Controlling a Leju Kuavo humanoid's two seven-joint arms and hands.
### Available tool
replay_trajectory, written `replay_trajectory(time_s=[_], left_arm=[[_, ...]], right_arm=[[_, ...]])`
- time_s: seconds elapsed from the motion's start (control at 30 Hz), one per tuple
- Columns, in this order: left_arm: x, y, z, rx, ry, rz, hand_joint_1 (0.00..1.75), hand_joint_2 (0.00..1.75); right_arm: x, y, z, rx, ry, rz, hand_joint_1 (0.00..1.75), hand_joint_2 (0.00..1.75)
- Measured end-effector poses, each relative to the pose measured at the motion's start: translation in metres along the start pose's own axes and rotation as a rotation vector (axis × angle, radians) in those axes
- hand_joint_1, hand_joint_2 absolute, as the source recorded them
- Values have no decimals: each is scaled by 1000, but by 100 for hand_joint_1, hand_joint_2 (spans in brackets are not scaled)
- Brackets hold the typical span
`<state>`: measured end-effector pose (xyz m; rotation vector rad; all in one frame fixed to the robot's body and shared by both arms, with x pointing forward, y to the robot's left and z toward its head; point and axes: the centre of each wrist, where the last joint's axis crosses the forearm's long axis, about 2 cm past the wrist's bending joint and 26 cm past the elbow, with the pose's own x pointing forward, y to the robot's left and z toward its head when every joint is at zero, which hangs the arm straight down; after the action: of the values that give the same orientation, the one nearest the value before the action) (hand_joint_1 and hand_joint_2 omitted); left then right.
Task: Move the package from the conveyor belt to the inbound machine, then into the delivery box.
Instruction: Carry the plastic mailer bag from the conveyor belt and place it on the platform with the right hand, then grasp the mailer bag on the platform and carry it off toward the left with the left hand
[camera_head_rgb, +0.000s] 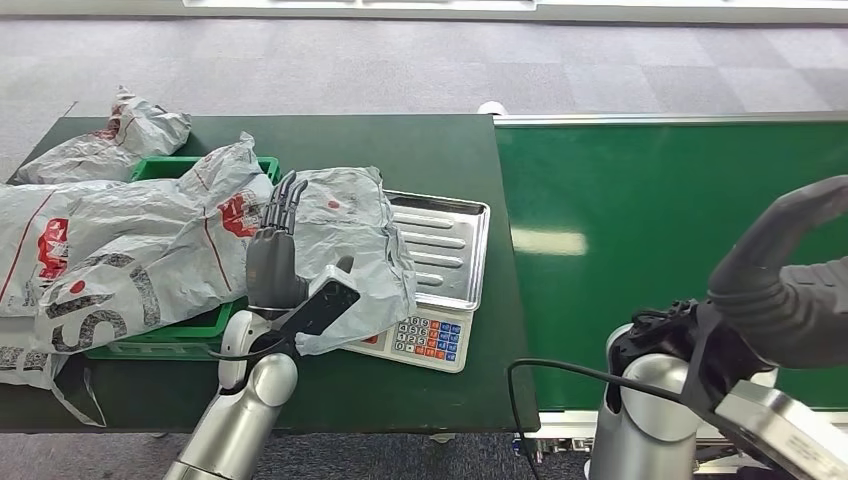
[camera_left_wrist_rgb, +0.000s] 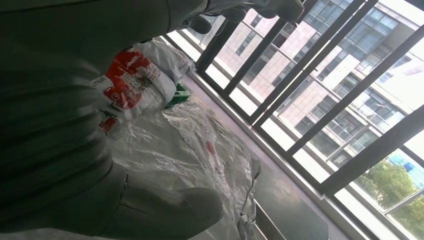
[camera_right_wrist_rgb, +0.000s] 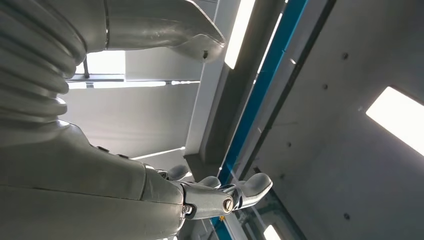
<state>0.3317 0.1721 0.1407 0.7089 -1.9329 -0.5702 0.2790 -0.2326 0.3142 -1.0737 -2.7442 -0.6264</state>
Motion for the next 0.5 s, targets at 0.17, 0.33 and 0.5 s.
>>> replay_trajectory(time_s=[0.17,0.33,0.5], left_arm=[[-11,-5,-7,-152,45,-196,0,175],[-35,-13,-21,-408,88,-478,0,175],[-50,-13,-42,-572,96,-624,173,175]], right_arm=[[2,-2,-2,-4,-2,6,0,175],[1,0,1,13,2,6,0,175],[-2,5,9,47,16,1,0,175]])
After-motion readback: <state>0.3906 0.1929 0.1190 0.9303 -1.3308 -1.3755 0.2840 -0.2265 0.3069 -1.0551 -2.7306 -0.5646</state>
